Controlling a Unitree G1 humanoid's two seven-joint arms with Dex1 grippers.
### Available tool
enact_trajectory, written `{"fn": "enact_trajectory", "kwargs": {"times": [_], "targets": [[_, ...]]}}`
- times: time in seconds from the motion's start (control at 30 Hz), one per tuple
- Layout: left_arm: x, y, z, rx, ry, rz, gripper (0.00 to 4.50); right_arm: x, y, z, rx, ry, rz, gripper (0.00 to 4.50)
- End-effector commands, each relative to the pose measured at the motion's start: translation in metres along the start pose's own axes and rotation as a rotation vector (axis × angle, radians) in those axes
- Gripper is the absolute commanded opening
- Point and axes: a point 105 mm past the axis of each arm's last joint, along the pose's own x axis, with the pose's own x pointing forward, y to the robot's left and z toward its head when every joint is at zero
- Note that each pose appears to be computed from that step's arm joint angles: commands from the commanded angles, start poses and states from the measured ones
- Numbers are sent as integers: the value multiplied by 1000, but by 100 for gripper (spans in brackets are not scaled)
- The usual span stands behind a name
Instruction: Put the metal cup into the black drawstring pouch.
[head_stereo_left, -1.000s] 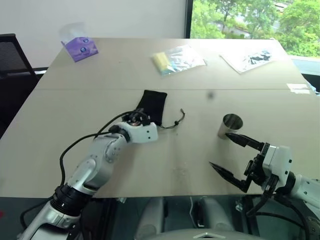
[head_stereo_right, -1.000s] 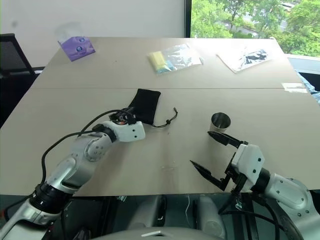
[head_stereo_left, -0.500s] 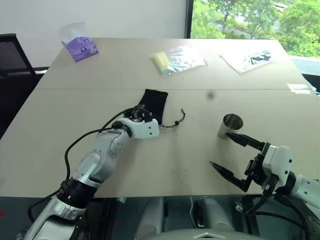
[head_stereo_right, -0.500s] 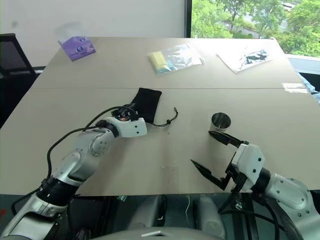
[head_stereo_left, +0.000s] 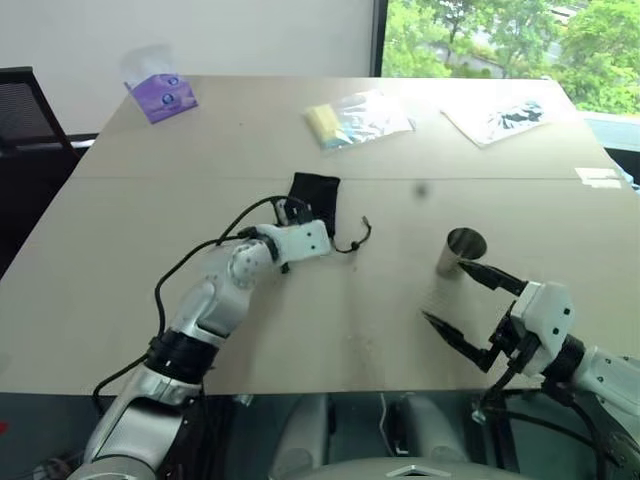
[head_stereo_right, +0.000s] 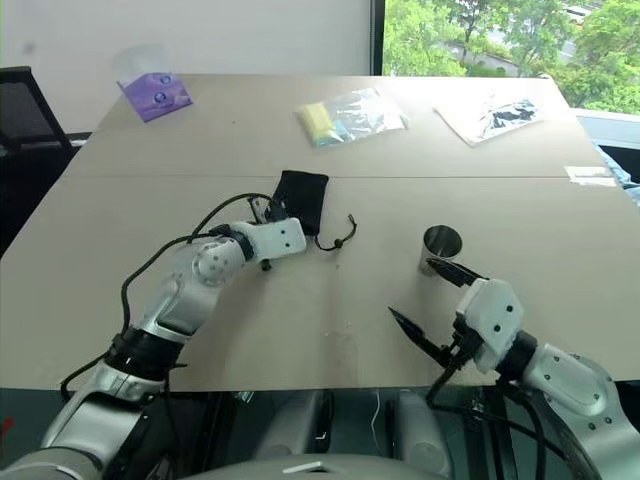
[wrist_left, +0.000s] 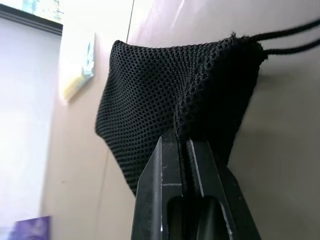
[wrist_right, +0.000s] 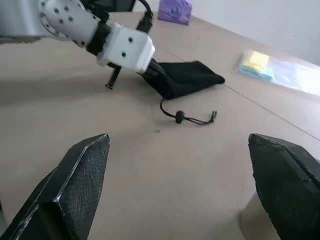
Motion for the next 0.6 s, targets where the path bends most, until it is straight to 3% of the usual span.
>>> {"fn": "enact_trajectory", "kwargs": {"times": [0.03, 0.17, 0.3, 0.37, 0.53, 0.6], "targets": [[-2, 11, 15, -212, -45, -37, 9, -4, -7, 28, -83, 9, -50, 450], [-1, 9, 26, -416, -61, -100, 9, -7, -15, 52, -46, 7, -15, 450], [0, 8, 32, -586, -41, -148, 9, -10, -75, 88, -75, -25, -192, 450], [1, 10, 35, -635, -39, -156, 9, -13, -96, 91, -140, 53, -268, 450], [0, 23, 46, -771, -55, -156, 9, -10, -110, 89, 119, 103, -215, 450], [-2, 26, 49, -813, -30, -178, 9, -10, -119, 83, 51, 234, -265, 450]]}}
